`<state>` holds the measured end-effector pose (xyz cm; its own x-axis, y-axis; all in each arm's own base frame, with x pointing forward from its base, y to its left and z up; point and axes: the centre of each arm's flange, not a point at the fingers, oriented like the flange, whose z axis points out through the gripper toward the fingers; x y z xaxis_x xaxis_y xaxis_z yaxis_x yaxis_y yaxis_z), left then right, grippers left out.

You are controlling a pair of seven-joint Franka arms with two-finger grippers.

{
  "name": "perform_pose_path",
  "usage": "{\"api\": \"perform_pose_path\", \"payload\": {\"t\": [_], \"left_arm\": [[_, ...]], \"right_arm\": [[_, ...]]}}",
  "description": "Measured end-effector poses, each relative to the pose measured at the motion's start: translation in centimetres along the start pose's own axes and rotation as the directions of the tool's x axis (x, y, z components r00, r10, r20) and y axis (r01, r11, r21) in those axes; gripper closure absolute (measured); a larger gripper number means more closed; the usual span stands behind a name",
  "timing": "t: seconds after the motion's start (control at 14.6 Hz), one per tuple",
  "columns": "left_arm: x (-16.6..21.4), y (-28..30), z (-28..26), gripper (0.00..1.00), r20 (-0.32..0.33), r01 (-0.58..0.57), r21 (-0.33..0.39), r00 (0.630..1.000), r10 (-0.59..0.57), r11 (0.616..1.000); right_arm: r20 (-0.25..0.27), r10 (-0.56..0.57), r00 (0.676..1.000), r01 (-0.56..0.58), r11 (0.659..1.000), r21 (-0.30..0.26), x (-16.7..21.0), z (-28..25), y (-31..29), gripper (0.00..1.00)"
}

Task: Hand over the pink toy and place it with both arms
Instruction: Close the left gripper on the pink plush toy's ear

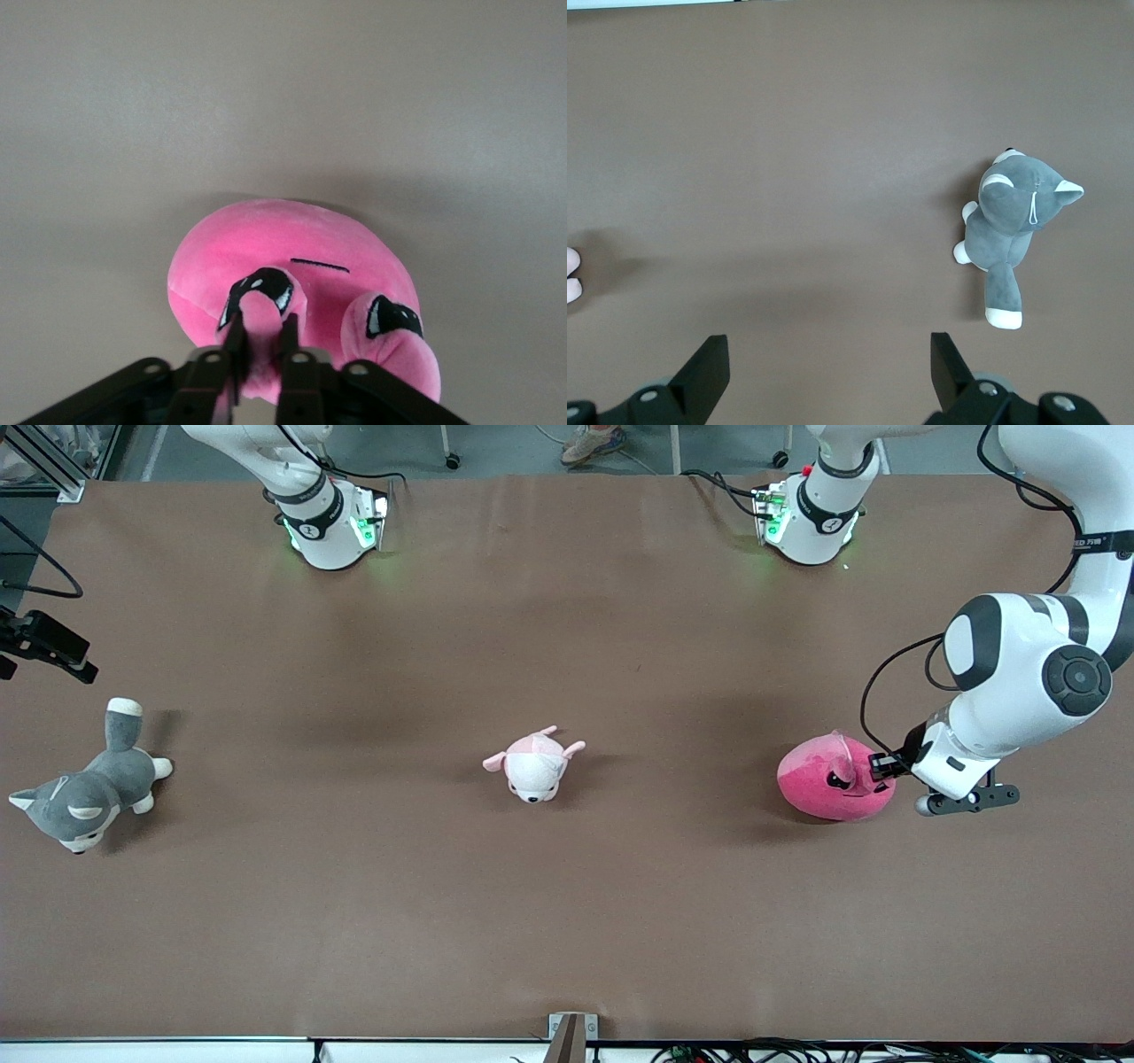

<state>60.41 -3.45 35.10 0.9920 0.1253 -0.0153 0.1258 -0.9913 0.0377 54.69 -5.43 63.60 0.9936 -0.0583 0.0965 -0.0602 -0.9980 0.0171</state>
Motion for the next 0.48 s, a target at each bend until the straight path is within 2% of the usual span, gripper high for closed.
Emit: {"api": "perform_pose_path", "payload": {"t": [0.27,0.48], "left_arm": [[0.3,1.6,-1.3,0.92,-0.028,0.002,-0.012,1.0,-0.002,1.0],[0.3,5.1,-4.9,0.92,-0.069,0.018,-0.035,0.997,-0.021,0.999]], "right_arm": [[0.0,0.0,1.0,0.0,1.0,0.0,0.0,0.0,0.0,0.0],[-0.002,0.0,1.0,0.0,1.0,0.0,0.0,0.0,0.0,0.0]]}}
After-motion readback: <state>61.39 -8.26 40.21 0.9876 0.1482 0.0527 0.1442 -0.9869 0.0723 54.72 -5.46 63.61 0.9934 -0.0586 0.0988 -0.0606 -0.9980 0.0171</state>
